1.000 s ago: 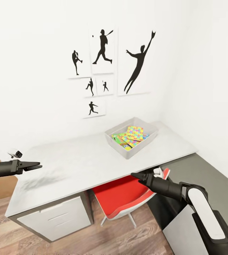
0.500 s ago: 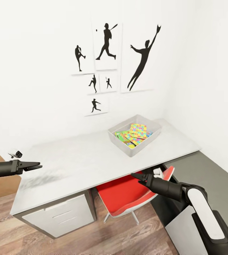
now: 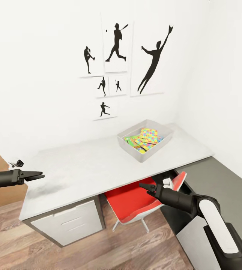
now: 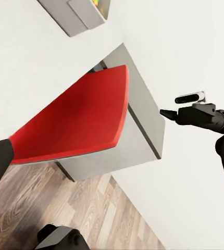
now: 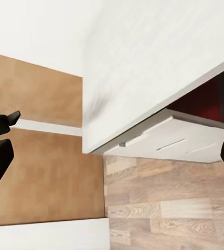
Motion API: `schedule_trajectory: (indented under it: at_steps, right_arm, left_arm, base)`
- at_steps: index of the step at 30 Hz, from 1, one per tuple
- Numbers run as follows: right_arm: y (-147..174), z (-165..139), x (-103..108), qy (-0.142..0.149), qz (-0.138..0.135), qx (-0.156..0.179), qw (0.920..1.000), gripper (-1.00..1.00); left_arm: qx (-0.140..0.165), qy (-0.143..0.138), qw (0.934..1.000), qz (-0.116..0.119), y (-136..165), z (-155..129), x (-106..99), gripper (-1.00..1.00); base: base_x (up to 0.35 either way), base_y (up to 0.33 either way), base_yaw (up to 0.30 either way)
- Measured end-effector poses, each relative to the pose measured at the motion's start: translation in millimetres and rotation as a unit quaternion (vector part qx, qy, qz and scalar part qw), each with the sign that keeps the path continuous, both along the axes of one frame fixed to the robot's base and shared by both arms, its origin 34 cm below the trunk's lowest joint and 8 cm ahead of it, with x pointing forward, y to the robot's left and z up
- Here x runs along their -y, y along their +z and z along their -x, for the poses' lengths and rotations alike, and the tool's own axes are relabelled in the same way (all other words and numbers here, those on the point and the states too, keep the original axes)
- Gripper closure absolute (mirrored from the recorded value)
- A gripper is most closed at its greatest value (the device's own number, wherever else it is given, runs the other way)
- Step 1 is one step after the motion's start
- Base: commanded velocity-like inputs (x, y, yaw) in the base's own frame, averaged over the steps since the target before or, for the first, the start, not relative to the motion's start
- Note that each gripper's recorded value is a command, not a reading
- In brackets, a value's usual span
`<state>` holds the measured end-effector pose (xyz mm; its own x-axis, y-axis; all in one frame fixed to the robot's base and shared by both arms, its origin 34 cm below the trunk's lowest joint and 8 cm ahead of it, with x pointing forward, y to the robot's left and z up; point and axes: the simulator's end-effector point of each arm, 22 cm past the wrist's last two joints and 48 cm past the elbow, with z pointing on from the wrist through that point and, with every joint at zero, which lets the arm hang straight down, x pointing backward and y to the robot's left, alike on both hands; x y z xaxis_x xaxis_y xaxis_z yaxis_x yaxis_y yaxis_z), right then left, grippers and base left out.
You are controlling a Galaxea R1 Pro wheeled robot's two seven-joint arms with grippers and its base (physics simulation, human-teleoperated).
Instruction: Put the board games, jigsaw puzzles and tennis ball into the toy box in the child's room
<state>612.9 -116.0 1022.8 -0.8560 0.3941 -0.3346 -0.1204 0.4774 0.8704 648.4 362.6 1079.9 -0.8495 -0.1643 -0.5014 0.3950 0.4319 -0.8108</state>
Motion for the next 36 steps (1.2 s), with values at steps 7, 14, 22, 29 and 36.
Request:
schedule_trajectory:
  at_steps: [7,14,22,29,36]
  right_arm:
    - [-5.3,5.8,-0.2,0.0,0.0,-0.007,1.0,-1.0]
    - [-2.9,7.7,-0.8,0.0,-0.001,-0.005,1.0,-1.0]
    - [3.1,8.1,-0.7,0.0,0.0,0.001,1.0,-1.0]
    - [9.0,8.7,-1.8,0.001,-0.001,0.007,1.0,-1.0]
    - [14.2,9.4,-2.5,0.002,0.0,0.012,0.9999,-1.0]
  left_arm:
    - [0.0,0.0,1.0,0.0,0.1,0.3,-0.1,-1.0]
    - [0.004,0.0,1.0,0.0,3.9,1.0,-0.2,-1.0]
    - [0.01,0.0,1.0,-0.001,10.8,2.1,-0.3,-1.0]
    - [0.016,0.0,0.9999,-0.001,16.9,3.2,-0.4,-1.0]
    - [0.021,0.0,0.9998,-0.001,22.8,4.5,-0.4,-1.0]
  base:
    - [-0.086,0.066,0.0]
    - [-0.008,0.006,0.0]
    - [0.0,0.0,0.0]
    - [0.0,0.0,0.0]
    - [0.0,0.0,0.0]
